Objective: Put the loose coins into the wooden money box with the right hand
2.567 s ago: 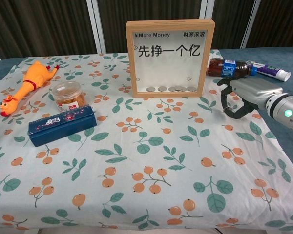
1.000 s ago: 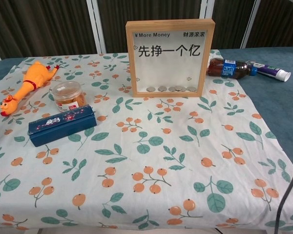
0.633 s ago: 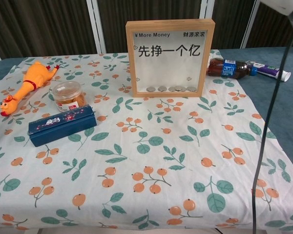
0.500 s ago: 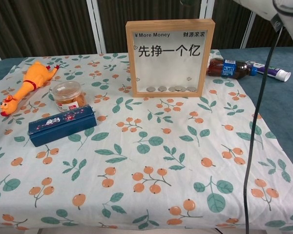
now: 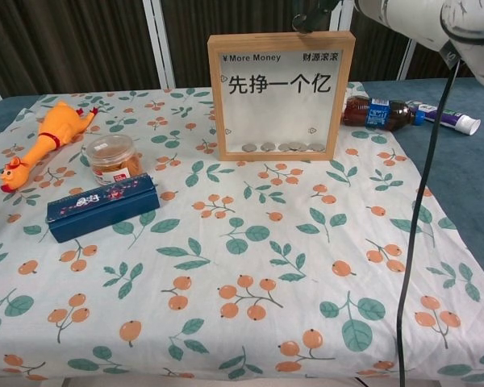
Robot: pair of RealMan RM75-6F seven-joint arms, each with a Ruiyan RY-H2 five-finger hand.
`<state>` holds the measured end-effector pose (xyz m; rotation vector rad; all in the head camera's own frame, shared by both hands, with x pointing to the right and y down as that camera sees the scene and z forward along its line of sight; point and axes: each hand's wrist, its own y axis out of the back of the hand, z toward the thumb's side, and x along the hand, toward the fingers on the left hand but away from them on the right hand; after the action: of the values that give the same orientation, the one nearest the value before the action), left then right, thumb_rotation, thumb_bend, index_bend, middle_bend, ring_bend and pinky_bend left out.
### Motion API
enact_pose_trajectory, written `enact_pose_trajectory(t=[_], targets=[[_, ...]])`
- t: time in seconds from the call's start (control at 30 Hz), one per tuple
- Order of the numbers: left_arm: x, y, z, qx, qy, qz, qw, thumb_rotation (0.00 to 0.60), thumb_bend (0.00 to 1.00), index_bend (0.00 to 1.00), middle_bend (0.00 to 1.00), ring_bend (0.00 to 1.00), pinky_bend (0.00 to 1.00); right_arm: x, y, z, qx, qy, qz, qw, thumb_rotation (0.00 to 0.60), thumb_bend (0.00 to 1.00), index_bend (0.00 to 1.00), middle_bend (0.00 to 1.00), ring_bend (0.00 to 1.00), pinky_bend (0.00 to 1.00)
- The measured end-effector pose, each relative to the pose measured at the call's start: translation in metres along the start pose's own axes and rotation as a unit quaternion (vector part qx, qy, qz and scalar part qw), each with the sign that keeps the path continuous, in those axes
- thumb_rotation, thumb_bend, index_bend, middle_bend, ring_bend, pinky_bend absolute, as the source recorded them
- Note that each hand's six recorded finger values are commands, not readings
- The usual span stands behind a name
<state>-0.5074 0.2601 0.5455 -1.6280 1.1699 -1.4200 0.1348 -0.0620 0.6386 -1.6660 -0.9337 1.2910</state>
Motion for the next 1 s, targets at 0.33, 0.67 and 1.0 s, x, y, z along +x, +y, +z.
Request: enact_pose_trajectory(t=[0.33,0.67,1.0], targets=[[0.0005,-0.0003,-0.0001,0.000,0.000,-0.001,1.0000,0.600,0.44,0.00,0.00,0.00,0.00,-0.0002,-0.0066,-0.0004,0.007,-0.002,0.006,1.0000,0.600,0.61,0.72,0.26,0.00,0.00],[0.0005,-0.0001,-0.0002,-0.001,0.000,-0.001,1.0000,0.600,0.44,0.00,0.00,0.00,0.00,0.0006,-0.0089,-0.0018,0.008,0.001,0.011,0.9999,0.600,0.60,0.46,0.19,0.00,0.00],[0.0005,-0.0003,-0.0002,-0.001,-0.001,-0.001,1.0000,0.600,0.44,0.00,0.00,0.00,0.00,0.0042,0.0003,-0.0033,0.002,0.001,-0.009,1.0000,0.600,0.48,0.35,0.16,0.00,0.00]])
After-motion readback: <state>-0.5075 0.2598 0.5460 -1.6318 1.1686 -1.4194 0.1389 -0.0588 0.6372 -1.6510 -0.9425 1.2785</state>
